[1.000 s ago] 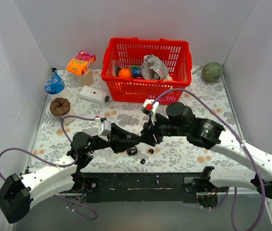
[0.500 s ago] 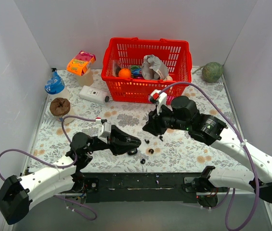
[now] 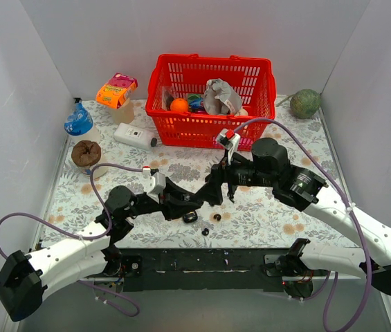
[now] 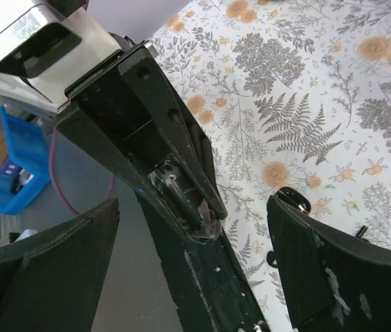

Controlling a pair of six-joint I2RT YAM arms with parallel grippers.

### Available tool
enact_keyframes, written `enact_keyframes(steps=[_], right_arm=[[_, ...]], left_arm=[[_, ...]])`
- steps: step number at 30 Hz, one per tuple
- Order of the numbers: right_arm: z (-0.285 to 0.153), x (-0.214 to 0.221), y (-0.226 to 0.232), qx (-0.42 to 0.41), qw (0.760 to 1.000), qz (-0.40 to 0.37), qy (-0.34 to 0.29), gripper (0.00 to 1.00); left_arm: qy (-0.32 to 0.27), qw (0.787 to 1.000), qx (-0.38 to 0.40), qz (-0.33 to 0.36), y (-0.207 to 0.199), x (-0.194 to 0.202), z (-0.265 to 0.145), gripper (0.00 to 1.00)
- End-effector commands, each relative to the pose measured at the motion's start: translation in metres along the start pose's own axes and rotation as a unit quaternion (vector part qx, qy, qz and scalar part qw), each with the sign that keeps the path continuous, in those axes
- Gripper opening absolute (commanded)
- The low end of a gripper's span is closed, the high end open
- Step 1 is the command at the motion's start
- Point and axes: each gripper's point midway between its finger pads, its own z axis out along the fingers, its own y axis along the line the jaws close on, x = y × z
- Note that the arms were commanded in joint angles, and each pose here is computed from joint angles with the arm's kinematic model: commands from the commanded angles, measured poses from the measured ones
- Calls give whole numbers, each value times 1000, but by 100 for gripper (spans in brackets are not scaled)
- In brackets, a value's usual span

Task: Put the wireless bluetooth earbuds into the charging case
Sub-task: Adjust the charging case.

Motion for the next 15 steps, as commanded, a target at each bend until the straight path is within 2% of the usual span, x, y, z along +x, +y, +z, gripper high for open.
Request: enact_keyframes(steps=[1,4,8,15], right_arm=[[4,-14,11,-12,996,83,-13,95],[8,-8,-5,44,990,136,2,96],[12,-3,-21,92,982,165,15,98],[17,-4,-26,109,973,202,18,98]], left_arm=[[-24,998,-33,49,14,-24,6,0],[-38,994,-66,76,27,-32,6,0],[-43,990,-87,103,37,-36,7,0],[-47,984,-117,122,50,-37,5,0]])
